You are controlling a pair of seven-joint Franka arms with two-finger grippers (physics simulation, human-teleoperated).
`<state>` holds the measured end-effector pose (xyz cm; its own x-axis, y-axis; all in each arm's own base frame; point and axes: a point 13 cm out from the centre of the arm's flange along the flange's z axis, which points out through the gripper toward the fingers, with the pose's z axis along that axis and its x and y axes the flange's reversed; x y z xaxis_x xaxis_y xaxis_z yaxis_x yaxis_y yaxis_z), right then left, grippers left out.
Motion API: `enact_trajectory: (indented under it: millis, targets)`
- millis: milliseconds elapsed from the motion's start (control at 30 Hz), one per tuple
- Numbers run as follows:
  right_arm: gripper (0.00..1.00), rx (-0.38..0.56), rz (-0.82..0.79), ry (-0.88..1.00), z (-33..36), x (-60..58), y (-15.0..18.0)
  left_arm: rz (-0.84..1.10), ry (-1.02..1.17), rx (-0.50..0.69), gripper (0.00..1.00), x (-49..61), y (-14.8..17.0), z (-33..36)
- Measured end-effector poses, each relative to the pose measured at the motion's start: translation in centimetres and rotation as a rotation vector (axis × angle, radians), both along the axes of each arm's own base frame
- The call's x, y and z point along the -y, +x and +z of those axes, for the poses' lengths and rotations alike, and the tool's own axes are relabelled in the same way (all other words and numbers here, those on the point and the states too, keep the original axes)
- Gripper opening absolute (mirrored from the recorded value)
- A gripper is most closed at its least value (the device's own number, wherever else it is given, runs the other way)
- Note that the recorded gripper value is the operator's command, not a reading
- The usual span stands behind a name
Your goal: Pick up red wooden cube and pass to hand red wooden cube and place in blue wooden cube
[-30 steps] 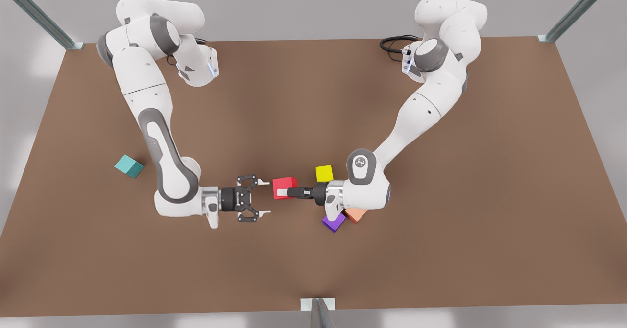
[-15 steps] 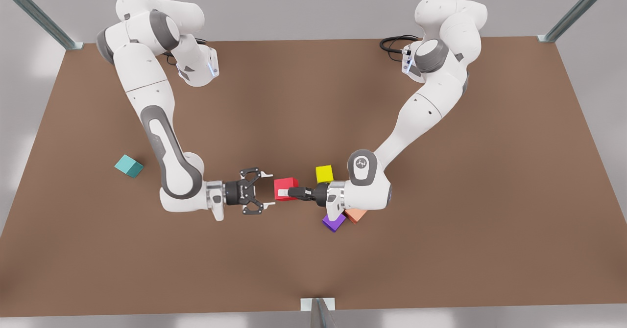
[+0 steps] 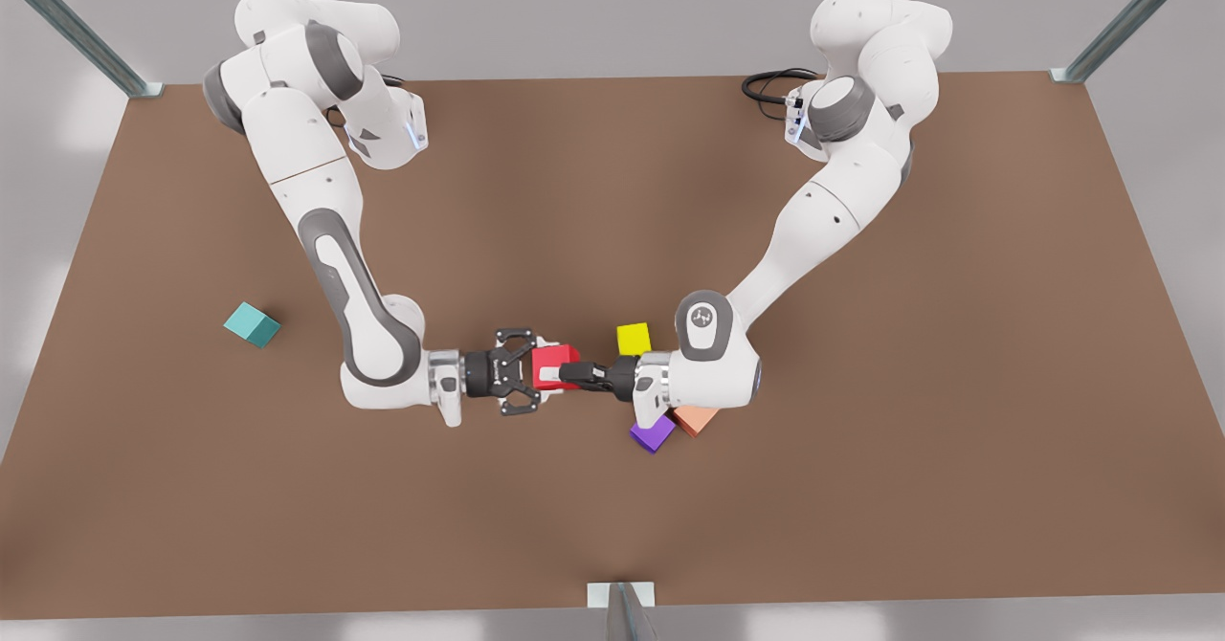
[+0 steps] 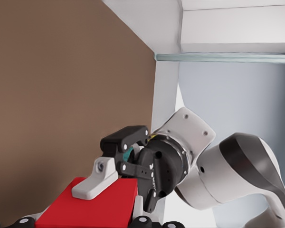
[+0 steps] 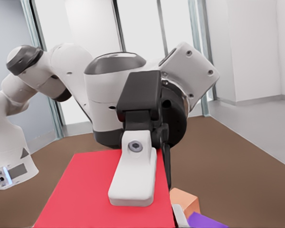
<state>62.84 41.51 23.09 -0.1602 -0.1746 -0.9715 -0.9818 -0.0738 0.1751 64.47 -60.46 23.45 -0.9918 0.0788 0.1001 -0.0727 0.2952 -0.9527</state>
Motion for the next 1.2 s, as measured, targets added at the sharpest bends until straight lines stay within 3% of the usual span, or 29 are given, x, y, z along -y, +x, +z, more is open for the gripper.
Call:
enact_trajectory:
  millis: [133, 200, 233, 267, 600, 667, 733, 767, 900, 967, 1033, 1100, 1200]
  targets:
    - [0.58, 0.007, -0.001, -0.001, 0.0, 0.0, 0.1, 0.000, -0.002, 0.005, 0.57, 0.0, 0.1, 0.0]
    - [0.59, 0.009, -0.001, -0.001, 0.0, 0.0, 0.1, 0.000, -0.004, 0.007, 0.64, 0.0, 0.1, 0.0]
    - [0.59, 0.011, -0.001, -0.001, 0.0, 0.0, 0.1, 0.000, -0.007, 0.009, 0.86, 0.0, 0.1, 0.0]
    - [0.59, 0.012, -0.002, 0.000, 0.0, 0.0, 0.1, 0.002, -0.018, 0.010, 1.00, 0.0, 0.1, 0.2]
    - [0.59, 0.025, 0.001, -0.002, 0.1, 0.5, 0.3, -0.006, -0.042, 0.038, 1.00, -2.6, 1.6, 1.0]
    - [0.59, 0.054, 0.008, -0.035, 0.0, 2.2, 1.1, 0.025, -0.005, 0.074, 1.00, -8.6, 5.6, 2.0]
    - [0.59, 0.092, 0.036, -0.106, -0.8, 4.8, 1.6, 0.077, 0.061, 0.129, 1.00, -21.6, 11.5, 4.4]
    - [0.59, 0.124, 0.058, -0.163, -1.4, 6.8, 2.1, 0.062, 0.130, 0.172, 1.00, -27.2, 12.5, 5.7]
    - [0.59, 0.286, 0.258, -0.523, -3.2, 14.7, 3.0, -0.236, 0.662, 0.370, 1.00, -37.7, 8.1, 11.0]
    - [0.59, 0.373, 0.378, -0.767, -3.3, 18.1, 3.4, -0.316, 0.939, 0.349, 1.00, -43.0, 5.9, 12.0]
    - [0.59, 0.414, 0.439, -0.961, -3.5, 21.0, 4.1, -0.375, 1.278, 0.240, 1.00, -47.0, -1.7, 11.7]
    - [0.59, 0.442, 0.455, -1.132, -3.6, 24.5, 5.4, -0.338, 1.327, 0.181, 1.00, -49.1, -5.0, 12.9]
    - [0.59, 0.459, 0.446, -1.346, -3.8, 30.0, 7.3, -0.304, 1.291, 0.163, 1.00, -47.9, -5.6, 14.5]
